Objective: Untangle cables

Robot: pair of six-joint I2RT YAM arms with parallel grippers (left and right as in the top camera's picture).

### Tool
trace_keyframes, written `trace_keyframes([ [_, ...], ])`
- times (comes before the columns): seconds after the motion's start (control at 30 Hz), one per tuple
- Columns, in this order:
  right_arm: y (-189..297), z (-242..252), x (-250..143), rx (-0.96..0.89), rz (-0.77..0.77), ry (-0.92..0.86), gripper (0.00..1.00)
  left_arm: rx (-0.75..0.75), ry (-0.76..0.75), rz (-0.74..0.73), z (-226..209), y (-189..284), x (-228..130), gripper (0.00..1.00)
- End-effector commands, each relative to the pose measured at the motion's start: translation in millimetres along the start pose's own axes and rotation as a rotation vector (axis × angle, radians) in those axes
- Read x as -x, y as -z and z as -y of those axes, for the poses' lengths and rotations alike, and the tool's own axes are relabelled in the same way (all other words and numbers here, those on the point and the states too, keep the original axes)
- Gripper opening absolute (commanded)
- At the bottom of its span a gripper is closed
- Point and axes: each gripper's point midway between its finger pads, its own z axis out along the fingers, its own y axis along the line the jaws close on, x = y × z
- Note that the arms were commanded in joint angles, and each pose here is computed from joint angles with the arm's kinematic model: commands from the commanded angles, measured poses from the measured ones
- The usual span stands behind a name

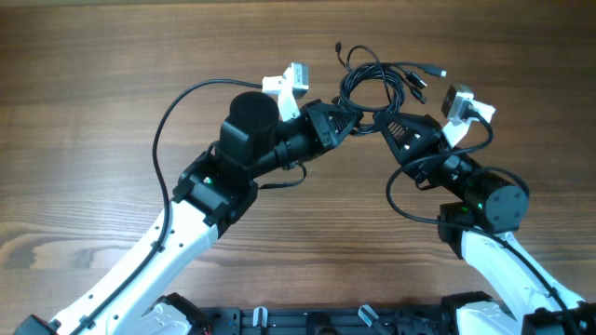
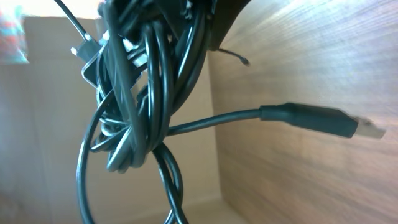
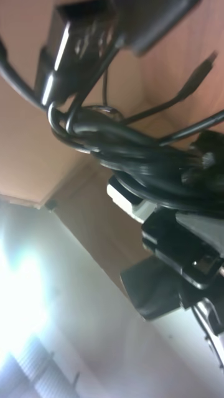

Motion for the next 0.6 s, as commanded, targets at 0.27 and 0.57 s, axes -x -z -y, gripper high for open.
trace_keyframes([
  [0.27, 9.5, 74.4, -35.4, -0.282, -0.126, -0.173, 0.87, 0.495, -0.750, 0.252, -67.5, 32.8, 65.1, 0.04],
  [0.57, 19.7, 90.5, -50.9, -0.430, -0.238, -0.153, 0.99, 0.582, -1.242, 0.084, -73.7, 36.5, 58.8, 0.04],
])
